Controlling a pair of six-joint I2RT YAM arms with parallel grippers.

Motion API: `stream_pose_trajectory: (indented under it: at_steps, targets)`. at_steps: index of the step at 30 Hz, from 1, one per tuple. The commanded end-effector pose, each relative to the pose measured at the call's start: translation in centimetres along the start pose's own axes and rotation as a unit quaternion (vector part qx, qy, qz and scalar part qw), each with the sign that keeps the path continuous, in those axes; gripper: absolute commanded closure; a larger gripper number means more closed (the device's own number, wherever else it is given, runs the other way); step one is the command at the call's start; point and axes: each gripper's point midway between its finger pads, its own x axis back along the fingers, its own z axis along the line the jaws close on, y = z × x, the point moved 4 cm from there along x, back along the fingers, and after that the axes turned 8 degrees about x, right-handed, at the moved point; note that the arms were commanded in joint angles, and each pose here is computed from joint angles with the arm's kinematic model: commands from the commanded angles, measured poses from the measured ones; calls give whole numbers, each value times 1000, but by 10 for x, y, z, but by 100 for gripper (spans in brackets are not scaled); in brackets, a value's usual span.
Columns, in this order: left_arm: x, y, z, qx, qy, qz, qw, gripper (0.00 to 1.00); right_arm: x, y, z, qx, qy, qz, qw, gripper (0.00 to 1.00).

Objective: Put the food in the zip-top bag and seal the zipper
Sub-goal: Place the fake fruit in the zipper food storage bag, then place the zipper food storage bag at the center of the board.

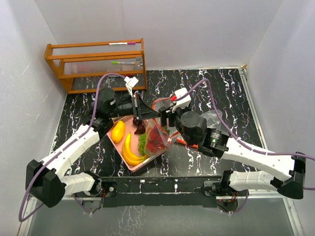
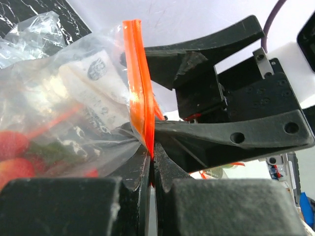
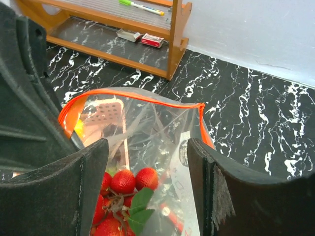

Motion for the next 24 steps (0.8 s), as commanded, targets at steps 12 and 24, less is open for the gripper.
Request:
stream_pose_trajectory:
  at_steps: [12, 24]
  targets:
    - [-35, 84, -28, -78, 35, -63, 994, 100, 73, 109, -48, -128, 30, -129, 983, 23]
    - [-81, 74, 108, -12, 128, -2, 992, 100, 59, 40, -34, -110, 13, -25, 994, 2]
